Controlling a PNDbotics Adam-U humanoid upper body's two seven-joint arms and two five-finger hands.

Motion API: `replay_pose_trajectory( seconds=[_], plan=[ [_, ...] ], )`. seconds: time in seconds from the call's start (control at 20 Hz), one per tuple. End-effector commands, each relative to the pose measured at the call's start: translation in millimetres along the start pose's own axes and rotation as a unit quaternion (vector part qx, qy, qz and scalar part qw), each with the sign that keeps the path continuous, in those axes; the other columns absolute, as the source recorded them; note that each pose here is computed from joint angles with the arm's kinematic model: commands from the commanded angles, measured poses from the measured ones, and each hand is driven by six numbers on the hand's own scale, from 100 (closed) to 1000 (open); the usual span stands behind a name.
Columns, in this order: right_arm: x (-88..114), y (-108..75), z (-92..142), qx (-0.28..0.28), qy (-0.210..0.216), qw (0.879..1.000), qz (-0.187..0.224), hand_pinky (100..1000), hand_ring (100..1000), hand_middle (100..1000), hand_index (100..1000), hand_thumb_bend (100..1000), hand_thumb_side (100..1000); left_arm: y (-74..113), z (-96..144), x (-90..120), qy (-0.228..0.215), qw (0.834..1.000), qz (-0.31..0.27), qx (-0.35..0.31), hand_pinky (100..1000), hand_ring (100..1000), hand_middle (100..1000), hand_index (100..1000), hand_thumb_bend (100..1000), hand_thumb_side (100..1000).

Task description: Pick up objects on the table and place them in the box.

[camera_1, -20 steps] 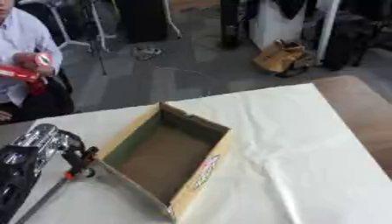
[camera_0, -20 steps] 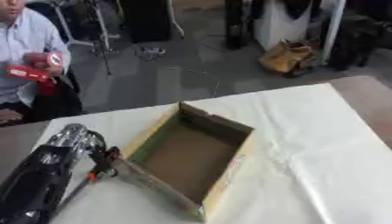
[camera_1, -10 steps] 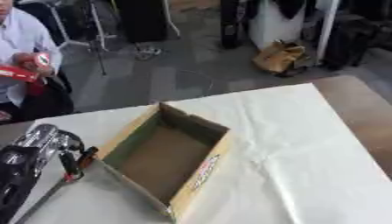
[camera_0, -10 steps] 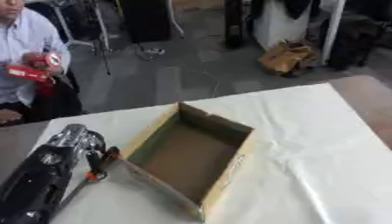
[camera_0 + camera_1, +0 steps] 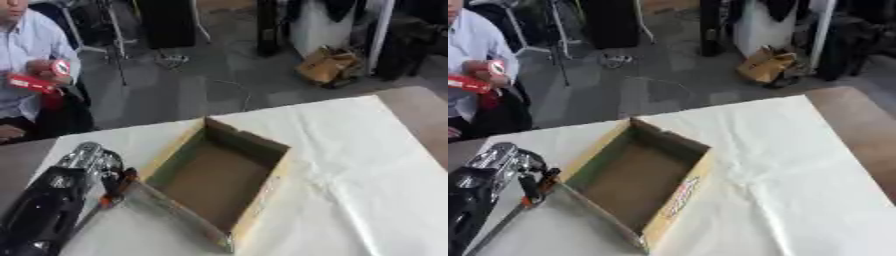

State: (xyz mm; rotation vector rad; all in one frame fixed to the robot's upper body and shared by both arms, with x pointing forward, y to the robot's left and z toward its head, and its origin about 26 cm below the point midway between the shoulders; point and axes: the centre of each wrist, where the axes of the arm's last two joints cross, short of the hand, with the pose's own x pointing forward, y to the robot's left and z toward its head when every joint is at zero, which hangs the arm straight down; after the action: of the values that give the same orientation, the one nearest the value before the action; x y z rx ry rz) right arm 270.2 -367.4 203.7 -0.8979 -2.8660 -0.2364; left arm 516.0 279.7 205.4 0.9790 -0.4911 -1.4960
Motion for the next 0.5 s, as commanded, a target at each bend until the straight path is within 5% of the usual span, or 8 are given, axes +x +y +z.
replay_pose_trajectory(
  seconds=[0.05, 0.5],
  plan=[
    [2.2, 1.1, -6.1, -0.075, -0.068, 0.993, -0.054, 840, 828, 635, 702, 100, 1000, 12.1, 7.7, -7.9, 0.006, 1.000, 0.005, 0.019, 1000, 1000, 1000, 1000, 243, 342],
    [2.2, 1.2, -6.4, -0.076, -0.068, 0.993, -0.054, 840, 828, 635, 702, 100, 1000, 14.0, 8.8, -6.0, 0.006, 1.000, -0.001, 0.021, 1000, 1000, 1000, 907, 231, 342]
  ],
)
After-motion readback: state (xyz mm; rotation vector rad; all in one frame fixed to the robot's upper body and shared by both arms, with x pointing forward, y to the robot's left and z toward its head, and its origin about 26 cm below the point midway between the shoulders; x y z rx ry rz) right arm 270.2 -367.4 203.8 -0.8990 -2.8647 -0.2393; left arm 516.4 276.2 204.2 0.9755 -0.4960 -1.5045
